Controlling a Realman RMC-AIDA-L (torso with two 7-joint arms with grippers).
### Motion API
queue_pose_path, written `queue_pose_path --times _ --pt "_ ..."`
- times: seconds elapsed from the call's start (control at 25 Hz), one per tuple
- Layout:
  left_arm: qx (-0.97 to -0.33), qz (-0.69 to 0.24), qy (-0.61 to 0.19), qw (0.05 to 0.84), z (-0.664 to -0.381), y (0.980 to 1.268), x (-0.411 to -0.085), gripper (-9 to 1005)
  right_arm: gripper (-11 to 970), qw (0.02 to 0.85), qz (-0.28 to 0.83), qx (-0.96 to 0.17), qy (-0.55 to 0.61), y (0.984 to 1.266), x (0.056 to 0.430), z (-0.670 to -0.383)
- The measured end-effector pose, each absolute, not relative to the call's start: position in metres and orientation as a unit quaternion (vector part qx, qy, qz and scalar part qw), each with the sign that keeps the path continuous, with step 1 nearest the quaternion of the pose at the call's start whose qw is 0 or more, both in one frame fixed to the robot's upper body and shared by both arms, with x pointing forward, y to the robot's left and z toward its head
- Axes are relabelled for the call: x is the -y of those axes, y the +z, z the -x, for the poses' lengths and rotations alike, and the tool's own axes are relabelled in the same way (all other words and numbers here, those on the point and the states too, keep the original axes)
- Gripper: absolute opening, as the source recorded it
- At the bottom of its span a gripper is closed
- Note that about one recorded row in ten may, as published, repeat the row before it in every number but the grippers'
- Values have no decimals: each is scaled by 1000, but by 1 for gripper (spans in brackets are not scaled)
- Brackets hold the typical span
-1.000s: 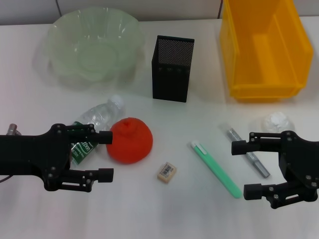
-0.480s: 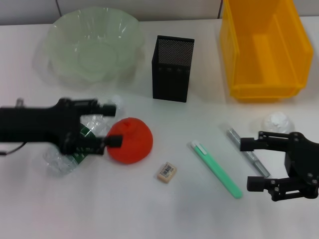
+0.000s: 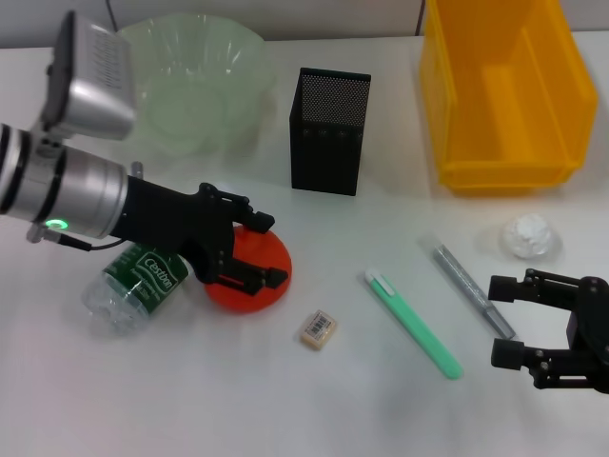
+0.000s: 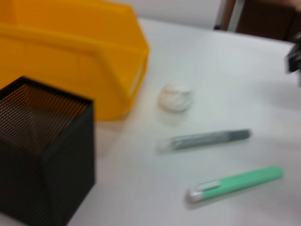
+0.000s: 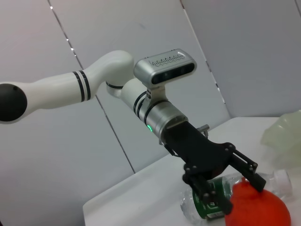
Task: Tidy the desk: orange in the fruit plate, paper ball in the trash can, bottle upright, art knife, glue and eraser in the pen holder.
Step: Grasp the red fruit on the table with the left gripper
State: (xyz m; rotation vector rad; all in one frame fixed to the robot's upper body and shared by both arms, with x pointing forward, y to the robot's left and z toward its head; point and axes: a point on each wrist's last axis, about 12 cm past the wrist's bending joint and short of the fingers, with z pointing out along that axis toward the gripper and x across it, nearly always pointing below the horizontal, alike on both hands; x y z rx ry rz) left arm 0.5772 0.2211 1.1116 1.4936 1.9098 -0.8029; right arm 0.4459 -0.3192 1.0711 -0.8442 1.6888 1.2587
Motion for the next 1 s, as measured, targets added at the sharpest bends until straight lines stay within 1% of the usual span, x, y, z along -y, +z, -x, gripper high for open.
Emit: queue_pose_path --times 0.2,0.44,0.6,0.88,1.0 --pt "-721 -560 -284 293 -579 1107 -221 799 848 422 332 -676 504 1069 320 -443" --pt "-724 -557 -279 295 -579 1106 -224 608 848 421 332 -677 504 1069 320 -443" --pt "-729 -553 -269 301 -579 1105 -228 347 847 421 334 -676 505 1069 319 -444" --pt "-731 -552 -257 308 -580 1102 -232 144 847 421 334 -675 506 1070 319 -444" --pt "-731 -552 -257 308 -580 1102 -232 104 846 422 334 -675 506 1070 319 -445"
